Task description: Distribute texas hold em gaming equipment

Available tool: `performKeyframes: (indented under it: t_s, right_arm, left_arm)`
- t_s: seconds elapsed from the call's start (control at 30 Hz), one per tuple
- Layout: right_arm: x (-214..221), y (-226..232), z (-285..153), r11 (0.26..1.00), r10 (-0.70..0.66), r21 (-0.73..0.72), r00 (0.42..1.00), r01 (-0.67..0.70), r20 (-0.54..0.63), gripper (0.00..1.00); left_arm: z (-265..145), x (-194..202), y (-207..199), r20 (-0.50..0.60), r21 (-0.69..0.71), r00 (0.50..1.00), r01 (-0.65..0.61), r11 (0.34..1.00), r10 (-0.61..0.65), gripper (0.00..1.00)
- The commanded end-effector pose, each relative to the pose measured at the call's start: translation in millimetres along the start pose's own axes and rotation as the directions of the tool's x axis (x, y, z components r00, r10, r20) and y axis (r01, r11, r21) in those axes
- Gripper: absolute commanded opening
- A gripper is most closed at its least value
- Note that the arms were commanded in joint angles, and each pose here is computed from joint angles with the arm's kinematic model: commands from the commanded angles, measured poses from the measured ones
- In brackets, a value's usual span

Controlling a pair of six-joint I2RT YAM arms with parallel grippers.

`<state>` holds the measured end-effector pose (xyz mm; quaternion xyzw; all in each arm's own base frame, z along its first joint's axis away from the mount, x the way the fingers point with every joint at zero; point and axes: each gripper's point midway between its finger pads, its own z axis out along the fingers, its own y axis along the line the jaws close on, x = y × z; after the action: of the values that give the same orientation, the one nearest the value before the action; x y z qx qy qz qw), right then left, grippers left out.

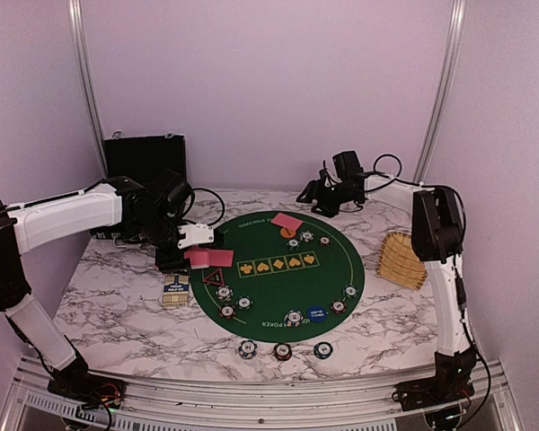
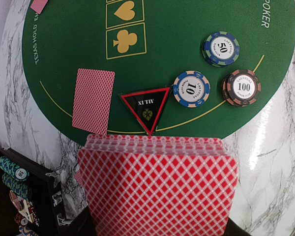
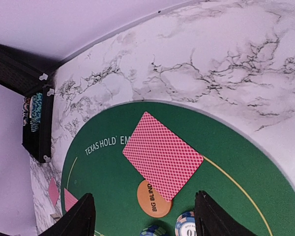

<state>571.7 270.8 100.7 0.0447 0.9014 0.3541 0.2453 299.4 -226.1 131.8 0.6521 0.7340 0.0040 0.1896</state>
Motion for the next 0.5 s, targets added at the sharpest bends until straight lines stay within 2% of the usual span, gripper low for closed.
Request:
performKeyframes:
  t_s: [0.0,0.27,0.47]
  right_arm:
    - [0.8,23.4,-25.8,0.999,-0.051,-0.004,0.998,0.051,0.032,0.69]
    - [45.4,72.0,-51.9,0.99,-0.105,-0.096,0.994,0.107,0.023,0.76]
    - [101.0,112.4,-60.6,0.971,-0.138,-0.2,0.99,0.131,-0.022,0.81]
  left_arm:
    - [-2.9,1.1,-1.9,0.006,0.005,1.0,0.004,1.0,-0.004,0.08]
    - [-3.9,1.0,-0.7,0.005,-0.001,1.0,0.009,1.0,-0.009,0.08]
    - [-3.2,0.0,-1.0,0.008,0.004,1.0,0.013,1.0,-0.013,0.08]
